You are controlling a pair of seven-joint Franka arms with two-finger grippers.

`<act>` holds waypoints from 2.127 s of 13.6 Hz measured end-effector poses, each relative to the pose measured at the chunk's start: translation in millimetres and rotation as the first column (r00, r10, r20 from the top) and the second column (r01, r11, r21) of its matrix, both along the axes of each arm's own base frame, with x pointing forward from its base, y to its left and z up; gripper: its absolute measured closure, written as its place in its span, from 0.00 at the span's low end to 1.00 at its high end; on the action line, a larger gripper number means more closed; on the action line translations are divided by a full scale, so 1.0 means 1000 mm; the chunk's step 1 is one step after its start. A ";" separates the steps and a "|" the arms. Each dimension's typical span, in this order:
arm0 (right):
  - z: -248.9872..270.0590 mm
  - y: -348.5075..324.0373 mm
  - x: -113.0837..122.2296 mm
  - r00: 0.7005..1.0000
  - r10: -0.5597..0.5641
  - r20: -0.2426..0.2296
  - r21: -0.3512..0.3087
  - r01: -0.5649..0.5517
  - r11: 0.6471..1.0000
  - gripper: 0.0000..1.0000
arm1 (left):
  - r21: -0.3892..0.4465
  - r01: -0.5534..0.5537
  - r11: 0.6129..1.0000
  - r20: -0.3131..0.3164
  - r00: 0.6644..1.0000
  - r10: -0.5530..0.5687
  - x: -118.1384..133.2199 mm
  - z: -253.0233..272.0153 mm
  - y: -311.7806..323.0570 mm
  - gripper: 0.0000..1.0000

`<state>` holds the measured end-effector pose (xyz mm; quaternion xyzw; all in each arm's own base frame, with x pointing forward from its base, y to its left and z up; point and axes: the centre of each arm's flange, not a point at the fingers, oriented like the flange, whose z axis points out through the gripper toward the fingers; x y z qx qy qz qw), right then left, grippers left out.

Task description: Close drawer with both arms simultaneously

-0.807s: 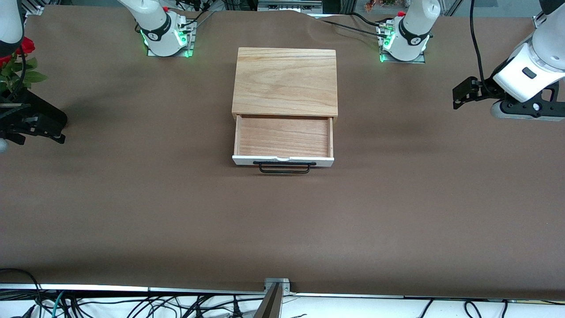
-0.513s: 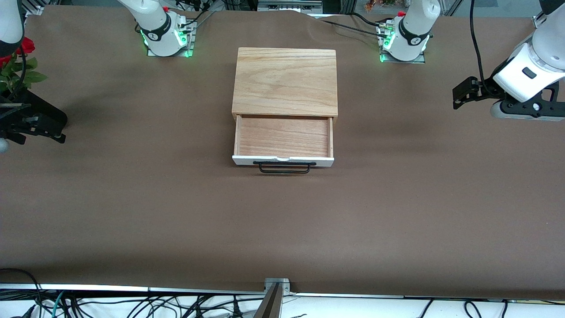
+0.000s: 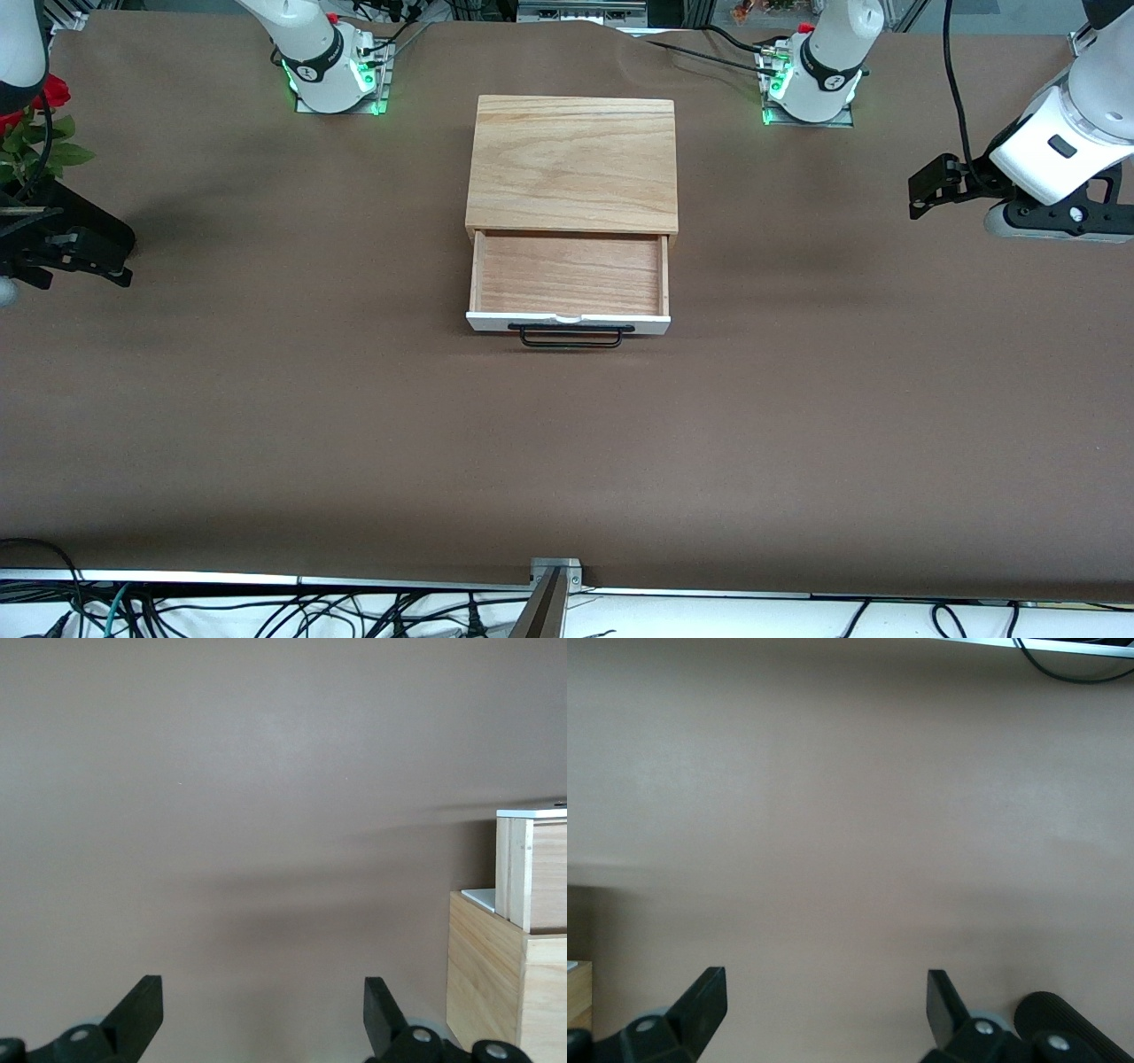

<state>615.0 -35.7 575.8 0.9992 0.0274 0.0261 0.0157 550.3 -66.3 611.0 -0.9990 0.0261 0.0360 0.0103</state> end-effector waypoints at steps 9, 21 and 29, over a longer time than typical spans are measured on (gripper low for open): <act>0.000 0.000 0.000 1.000 -0.001 -0.001 0.000 0.001 1.000 0.00 | 0.000 0.000 1.000 0.000 1.000 0.000 0.000 0.000 0.000 0.00; -0.001 0.000 0.000 1.000 -0.003 -0.003 0.000 0.003 1.000 0.00 | 0.000 0.000 1.000 0.000 1.000 0.000 0.000 0.000 0.000 0.00; -0.061 0.075 0.020 0.992 0.086 -0.088 0.098 -0.077 0.992 0.00 | 0.000 0.001 1.000 0.000 1.000 -0.001 0.000 0.000 0.000 0.00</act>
